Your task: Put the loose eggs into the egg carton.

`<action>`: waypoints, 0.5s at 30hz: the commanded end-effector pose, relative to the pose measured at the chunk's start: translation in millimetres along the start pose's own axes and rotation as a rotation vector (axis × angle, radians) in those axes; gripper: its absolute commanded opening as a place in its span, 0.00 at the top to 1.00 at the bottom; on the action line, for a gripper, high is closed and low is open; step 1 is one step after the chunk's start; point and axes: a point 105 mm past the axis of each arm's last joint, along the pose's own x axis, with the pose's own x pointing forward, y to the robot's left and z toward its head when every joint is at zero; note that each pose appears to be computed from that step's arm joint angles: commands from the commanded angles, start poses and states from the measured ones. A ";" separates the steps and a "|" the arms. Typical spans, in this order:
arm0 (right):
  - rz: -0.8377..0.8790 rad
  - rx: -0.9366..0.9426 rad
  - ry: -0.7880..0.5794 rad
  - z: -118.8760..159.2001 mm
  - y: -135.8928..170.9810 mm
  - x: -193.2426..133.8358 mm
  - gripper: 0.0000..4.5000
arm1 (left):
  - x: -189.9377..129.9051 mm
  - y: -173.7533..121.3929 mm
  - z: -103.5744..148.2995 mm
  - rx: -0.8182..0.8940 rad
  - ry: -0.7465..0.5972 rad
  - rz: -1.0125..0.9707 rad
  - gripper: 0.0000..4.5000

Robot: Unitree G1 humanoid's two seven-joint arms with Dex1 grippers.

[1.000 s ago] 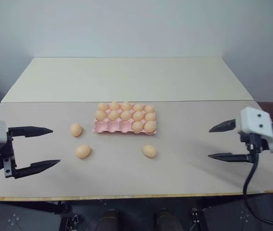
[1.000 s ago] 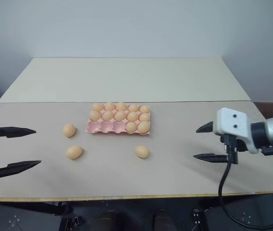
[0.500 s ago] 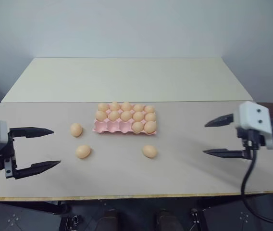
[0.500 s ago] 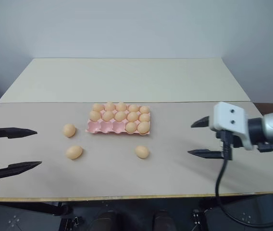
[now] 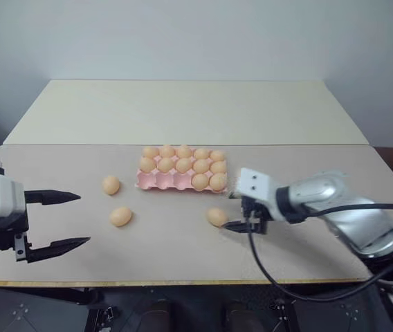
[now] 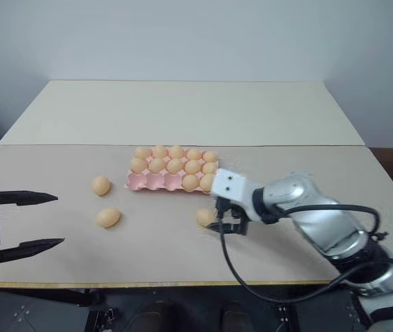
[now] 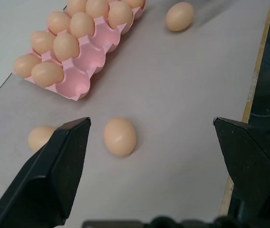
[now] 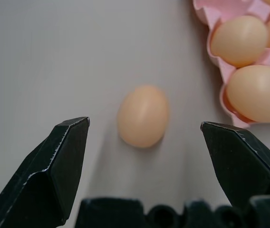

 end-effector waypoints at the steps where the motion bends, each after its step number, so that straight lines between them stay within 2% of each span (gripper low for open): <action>1: -0.046 -0.020 0.011 4.9 -7.3 6.2 0.03 | 1.1 0.2 3.4 0.031 0.005 -0.003 0.00; 10: -0.016 -0.019 0.021 5.3 -3.1 28.5 0.03 | -1.1 0.6 1.7 0.037 0.026 -0.002 0.00; 13: -0.009 -0.022 0.023 4.5 -1.1 31.2 0.15 | -1.8 0.3 1.3 0.036 0.029 0.000 0.00; 15: -0.010 -0.023 0.022 4.8 -1.0 31.9 0.30 | -2.4 0.2 0.7 0.035 0.032 0.002 0.00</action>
